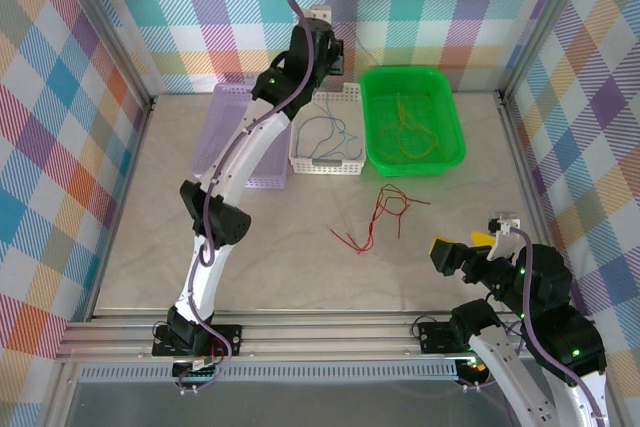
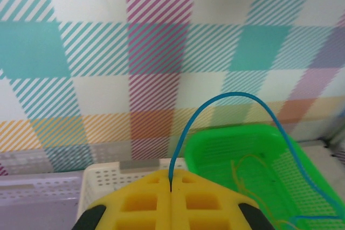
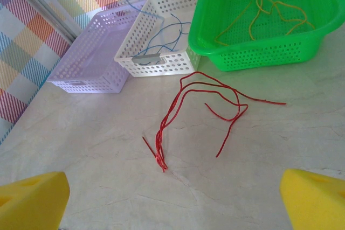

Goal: Untangle the cables

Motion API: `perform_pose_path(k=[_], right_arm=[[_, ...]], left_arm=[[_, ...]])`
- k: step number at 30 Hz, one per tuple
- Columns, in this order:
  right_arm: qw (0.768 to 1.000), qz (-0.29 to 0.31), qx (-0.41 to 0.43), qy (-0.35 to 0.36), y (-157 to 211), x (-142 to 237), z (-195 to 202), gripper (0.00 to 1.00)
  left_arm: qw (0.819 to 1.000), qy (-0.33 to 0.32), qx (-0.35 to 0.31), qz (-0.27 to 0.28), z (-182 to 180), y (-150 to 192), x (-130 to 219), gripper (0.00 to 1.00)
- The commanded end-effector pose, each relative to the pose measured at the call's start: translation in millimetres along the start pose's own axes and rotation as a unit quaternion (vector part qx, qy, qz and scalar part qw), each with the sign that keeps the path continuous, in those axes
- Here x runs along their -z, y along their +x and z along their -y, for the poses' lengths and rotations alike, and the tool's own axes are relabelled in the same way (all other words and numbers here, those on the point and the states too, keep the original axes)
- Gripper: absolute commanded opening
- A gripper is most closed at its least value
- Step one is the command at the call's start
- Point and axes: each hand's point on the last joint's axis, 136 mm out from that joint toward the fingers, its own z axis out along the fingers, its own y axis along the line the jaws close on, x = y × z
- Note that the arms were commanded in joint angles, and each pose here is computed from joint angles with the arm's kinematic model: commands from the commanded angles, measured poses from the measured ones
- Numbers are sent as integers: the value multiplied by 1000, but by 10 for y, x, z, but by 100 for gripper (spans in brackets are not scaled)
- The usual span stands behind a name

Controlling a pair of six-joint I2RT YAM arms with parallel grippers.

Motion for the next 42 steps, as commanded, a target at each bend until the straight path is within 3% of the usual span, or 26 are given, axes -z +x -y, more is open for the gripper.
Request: perform_pose_path(k=[1,10,16,25,30,34,42], right_arm=[[1000,6,-1,-8,-2,13,-21,100],[1000,6,0,-12,2,18,-32,100],[1000,7,1,-14,8,29,-38,100],[1000,6,1,-16,11,27,-42,100],[1000,7,1,-16,11,29,-42,100],[1000,2,1,-15,19,16,-40,100],[1000,3,1,-14,13,7,-38,100]], left_arm=[[999,-10,21,35,-153,-184,-86,0],[998,-25,21,-53,-182,672,-580,0],[994,-62,9,-93,-351,1234,-715,0],[985,-120,-34,-121,-700,1408,-706,0],[971,-171,-76,-150,-897,1618,-762,0],[968,-183,-73,-153,-982,1454,-777,0],[987,-148,-41,-56,-830,530,-438,0]])
